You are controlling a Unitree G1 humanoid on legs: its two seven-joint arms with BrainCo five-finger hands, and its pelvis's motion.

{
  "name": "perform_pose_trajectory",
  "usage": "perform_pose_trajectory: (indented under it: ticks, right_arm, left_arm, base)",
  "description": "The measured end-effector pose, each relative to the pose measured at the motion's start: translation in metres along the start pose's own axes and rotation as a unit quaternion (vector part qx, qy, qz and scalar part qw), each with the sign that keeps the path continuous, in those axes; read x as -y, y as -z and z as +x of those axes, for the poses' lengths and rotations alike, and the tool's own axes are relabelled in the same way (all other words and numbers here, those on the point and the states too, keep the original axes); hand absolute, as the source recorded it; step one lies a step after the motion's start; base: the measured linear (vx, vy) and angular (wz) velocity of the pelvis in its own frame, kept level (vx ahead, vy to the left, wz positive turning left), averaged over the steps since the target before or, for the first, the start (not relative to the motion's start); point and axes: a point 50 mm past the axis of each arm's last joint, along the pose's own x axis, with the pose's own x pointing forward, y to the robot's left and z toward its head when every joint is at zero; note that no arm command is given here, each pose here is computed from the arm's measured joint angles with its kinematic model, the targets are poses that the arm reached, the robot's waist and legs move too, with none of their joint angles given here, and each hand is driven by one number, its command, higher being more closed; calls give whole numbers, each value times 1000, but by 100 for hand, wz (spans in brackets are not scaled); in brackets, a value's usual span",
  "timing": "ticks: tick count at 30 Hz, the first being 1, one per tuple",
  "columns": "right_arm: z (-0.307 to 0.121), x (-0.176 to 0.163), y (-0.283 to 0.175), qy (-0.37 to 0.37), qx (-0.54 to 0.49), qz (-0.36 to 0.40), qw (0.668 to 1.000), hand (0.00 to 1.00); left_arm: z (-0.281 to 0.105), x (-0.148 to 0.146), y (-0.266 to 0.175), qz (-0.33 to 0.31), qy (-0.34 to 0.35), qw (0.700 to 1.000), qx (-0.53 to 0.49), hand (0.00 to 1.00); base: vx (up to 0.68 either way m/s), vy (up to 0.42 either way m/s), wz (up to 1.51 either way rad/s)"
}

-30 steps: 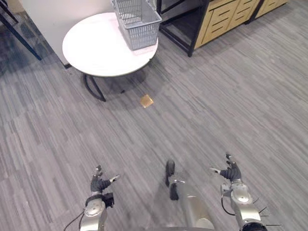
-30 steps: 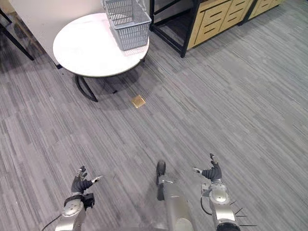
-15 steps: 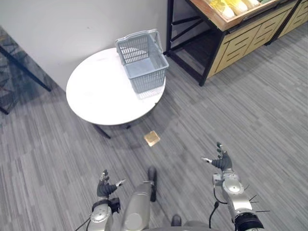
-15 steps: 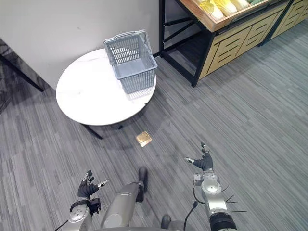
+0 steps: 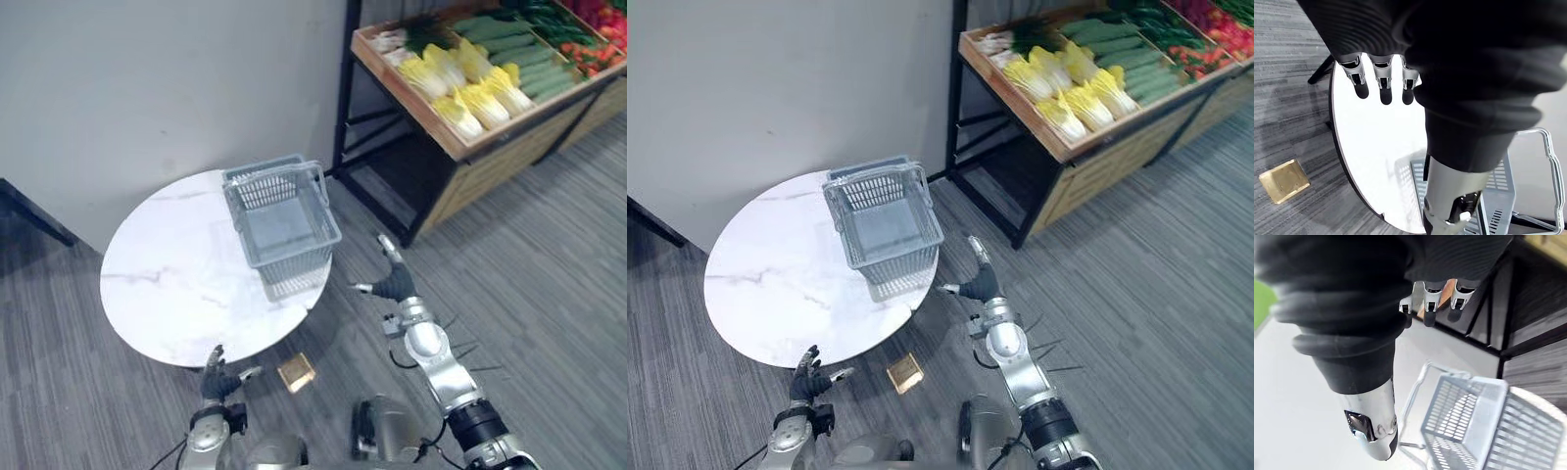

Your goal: Pick vegetable in the basket

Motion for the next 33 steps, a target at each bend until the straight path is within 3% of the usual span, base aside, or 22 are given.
perform_pose_trajectory:
  ticks: [5,11,19,27,33]
  right_arm:
    - [1,-14,-2,-50,14,-38,998,0]
    - [1,-15,-2,-57,18,-43,997,0]
    - [5,-10,16,-73,-9,-123,990,0]
    - [58,-1,-7,-47,28,-207,977,0]
    - [97,35,-10,-10,-13,-282,959,0]
  left_arm:
    - [-11,1,31,25,8,998,-59,0]
    - [-17,10,40,24,20,997,-77,0]
    - [-14,9,44,34,22,995,-91,0]
    - [-14,7,45,37,19,995,-93,0]
    - [-12,-1,40,38,5,996,-78,0]
  base:
    - [484,-318,100]
    - [388,-260,42]
    - [157,67,5]
    - [-22,40,33]
    - [11,-6,26]
